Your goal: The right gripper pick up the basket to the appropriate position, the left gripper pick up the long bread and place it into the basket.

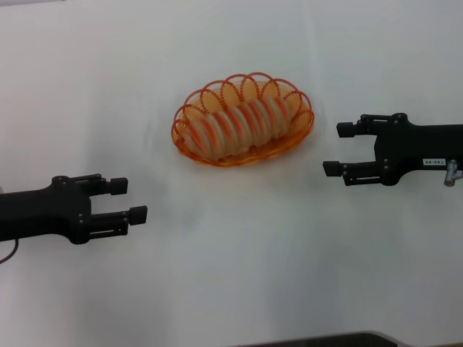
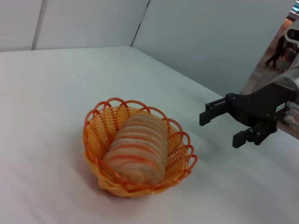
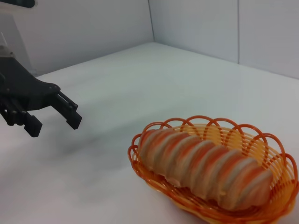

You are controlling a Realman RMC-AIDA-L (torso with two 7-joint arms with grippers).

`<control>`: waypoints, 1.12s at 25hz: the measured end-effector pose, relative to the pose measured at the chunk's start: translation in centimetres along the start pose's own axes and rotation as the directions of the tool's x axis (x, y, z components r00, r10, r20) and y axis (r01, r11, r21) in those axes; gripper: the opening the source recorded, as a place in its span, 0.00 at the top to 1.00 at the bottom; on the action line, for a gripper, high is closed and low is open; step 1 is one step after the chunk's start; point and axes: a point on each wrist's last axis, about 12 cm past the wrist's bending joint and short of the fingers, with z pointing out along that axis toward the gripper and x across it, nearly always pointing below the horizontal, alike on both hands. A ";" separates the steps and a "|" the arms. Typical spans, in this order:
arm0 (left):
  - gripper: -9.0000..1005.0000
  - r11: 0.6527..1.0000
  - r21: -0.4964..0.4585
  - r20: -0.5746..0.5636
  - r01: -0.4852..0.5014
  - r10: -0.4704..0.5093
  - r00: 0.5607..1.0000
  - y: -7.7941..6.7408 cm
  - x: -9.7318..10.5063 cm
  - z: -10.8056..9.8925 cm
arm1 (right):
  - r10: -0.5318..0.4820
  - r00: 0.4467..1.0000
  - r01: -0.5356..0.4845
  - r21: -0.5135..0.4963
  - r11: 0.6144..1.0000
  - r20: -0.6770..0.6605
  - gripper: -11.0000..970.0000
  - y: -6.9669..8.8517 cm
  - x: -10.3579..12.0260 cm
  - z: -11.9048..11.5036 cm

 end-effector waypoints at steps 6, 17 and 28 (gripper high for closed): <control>0.27 1.000 -0.002 0.000 -0.004 0.004 1.000 0.0 -0.1 -0.1 | 0.000 1.000 0.000 -0.003 1.000 -0.001 0.14 0.0 0.0 0.0; 0.27 1.000 0.002 -0.003 -0.006 0.006 1.000 0.0 -0.2 -0.1 | -0.001 1.000 0.001 -0.010 1.000 0.000 0.14 0.1 0.0 0.1; 0.27 1.000 0.020 -0.009 0.000 0.000 1.000 -0.2 0.2 0.1 | 0.001 1.000 -0.001 -0.014 1.000 -0.001 0.14 0.2 0.0 0.1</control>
